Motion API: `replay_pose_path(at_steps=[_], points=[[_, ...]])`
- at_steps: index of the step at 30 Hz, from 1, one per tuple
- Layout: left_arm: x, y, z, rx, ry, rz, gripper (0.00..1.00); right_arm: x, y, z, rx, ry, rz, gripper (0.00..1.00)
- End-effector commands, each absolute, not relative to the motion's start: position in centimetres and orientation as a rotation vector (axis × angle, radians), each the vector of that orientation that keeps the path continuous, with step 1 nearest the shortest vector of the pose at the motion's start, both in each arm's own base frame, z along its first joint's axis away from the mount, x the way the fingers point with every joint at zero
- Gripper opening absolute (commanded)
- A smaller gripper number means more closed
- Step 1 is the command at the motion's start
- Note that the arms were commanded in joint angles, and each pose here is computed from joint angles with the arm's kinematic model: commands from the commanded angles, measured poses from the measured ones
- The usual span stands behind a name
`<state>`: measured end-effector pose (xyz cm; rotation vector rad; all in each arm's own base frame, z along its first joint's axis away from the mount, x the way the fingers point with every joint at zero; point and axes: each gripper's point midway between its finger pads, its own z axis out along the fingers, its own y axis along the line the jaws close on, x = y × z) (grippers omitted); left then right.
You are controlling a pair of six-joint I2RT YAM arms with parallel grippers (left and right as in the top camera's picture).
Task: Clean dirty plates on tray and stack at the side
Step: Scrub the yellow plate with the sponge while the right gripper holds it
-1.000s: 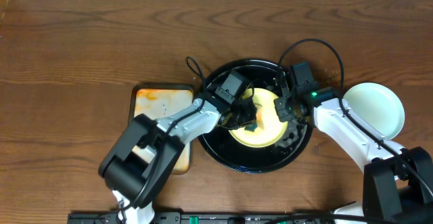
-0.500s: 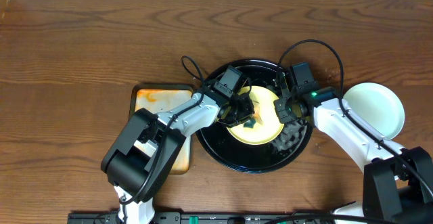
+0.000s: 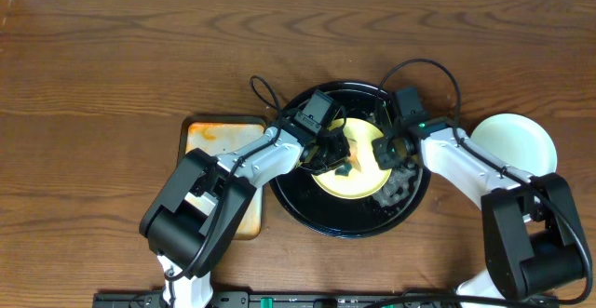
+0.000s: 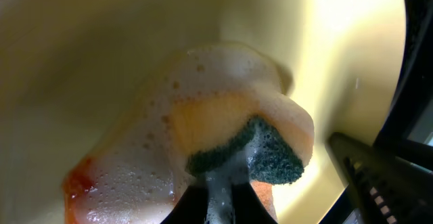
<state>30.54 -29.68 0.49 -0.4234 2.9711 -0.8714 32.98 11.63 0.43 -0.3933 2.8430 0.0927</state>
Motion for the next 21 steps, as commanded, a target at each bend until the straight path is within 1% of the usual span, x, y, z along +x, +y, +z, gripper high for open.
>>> replay_pose_path(at_steps=[1, 10, 21], points=[[30.3, -25.8, -4.4, -0.492, 3.017, -0.576, 0.07, 32.1, 11.8, -1.6, -0.409, 2.908, 0.111, 0.01], [30.5, -25.7, -3.9, -0.461, 3.033, -0.541, 0.07, 32.1, 11.1, -2.2, -0.359, 2.928, 0.055, 0.01], [32.1, -20.9, -0.5, -0.28, 3.034, -0.02, 0.07, 31.8, 10.4, -2.3, -0.323, 2.947, 0.004, 0.01]])
